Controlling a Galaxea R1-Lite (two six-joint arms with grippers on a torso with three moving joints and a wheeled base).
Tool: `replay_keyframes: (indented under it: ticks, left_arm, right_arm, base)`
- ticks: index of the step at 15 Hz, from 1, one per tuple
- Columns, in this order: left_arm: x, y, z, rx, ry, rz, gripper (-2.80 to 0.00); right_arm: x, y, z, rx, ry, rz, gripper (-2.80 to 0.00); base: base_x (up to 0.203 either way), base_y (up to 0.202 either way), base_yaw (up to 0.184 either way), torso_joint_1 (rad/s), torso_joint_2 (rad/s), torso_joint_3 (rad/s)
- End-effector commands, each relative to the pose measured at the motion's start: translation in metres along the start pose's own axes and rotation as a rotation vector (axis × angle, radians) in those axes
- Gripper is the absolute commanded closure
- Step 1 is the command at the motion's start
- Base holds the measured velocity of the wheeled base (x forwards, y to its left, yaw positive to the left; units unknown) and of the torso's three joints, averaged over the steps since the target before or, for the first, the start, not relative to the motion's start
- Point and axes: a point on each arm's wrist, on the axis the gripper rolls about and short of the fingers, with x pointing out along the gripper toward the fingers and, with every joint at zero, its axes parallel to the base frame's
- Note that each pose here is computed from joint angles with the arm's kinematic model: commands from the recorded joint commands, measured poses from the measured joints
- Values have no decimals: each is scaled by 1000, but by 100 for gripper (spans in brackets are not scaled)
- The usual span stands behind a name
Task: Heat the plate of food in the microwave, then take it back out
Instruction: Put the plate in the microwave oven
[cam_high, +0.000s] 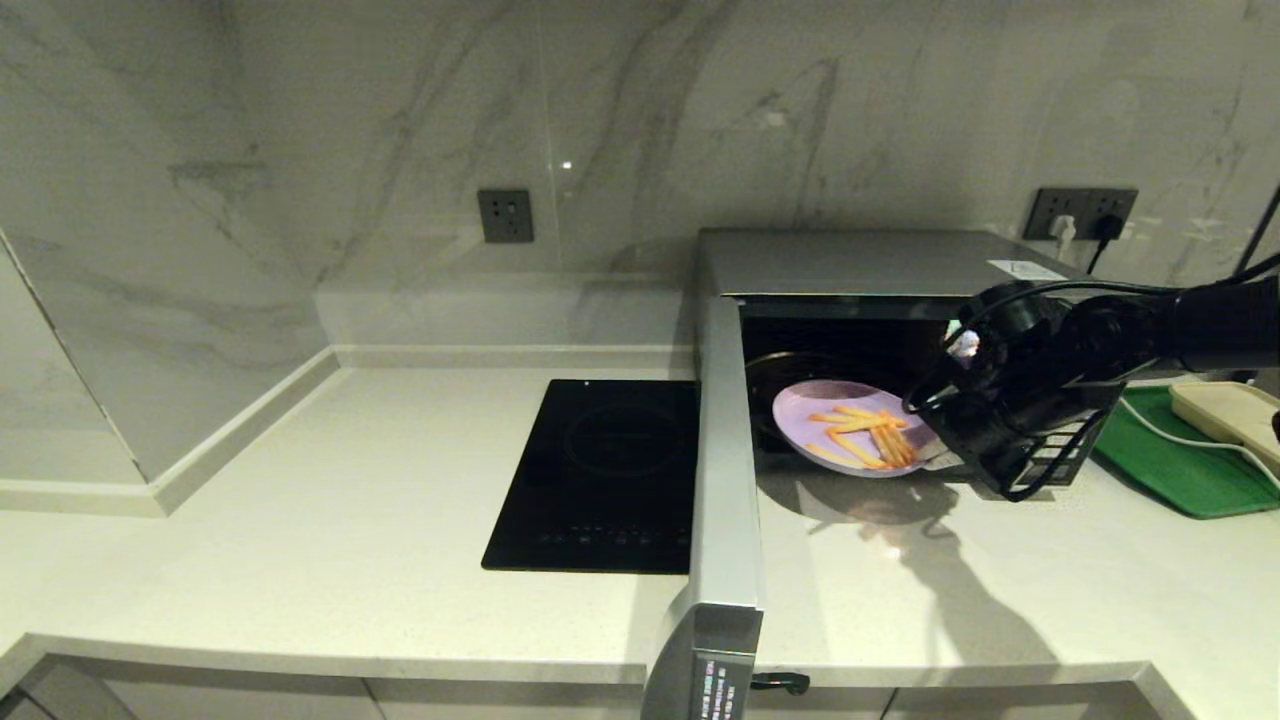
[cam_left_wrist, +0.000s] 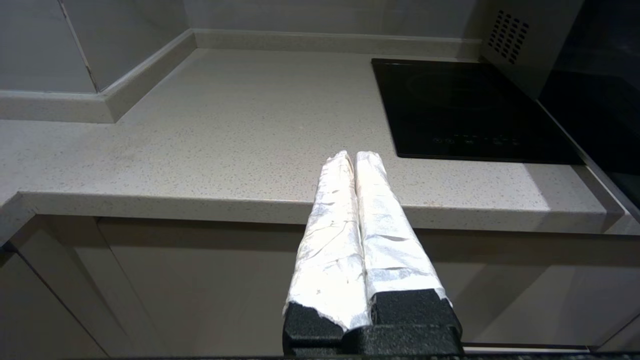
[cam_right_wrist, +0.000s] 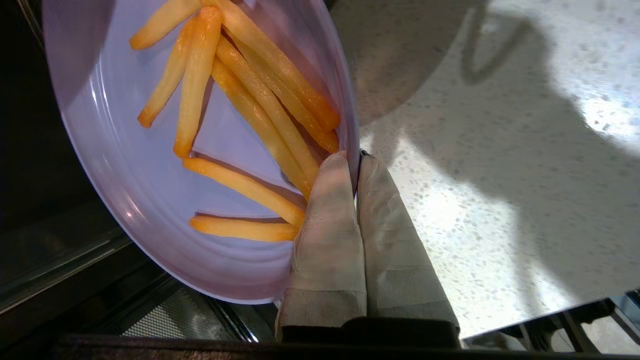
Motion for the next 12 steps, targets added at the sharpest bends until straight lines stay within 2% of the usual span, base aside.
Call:
replay_keyframes:
  ticks: [1, 3, 6, 12]
  left_arm:
    - [0, 0, 0, -1, -2, 1, 0]
    - [0, 0, 0, -1, -1, 1, 0]
    - [0, 0, 0, -1, -2, 1, 0]
    - [0, 0, 0, -1, -2, 1, 0]
  right_arm:
    - [10, 5, 1, 10, 1, 3, 0]
    - [11, 12, 6, 37, -23, 46, 0]
    - [24, 17, 10, 37, -54, 101, 0]
    - [48, 24, 14, 42, -54, 107, 0]
  base:
    - [0, 0, 0, 0, 0, 0]
    - [0, 0, 0, 0, 0, 0]
    - [0, 0, 0, 0, 0, 0]
    - [0, 0, 0, 0, 0, 0]
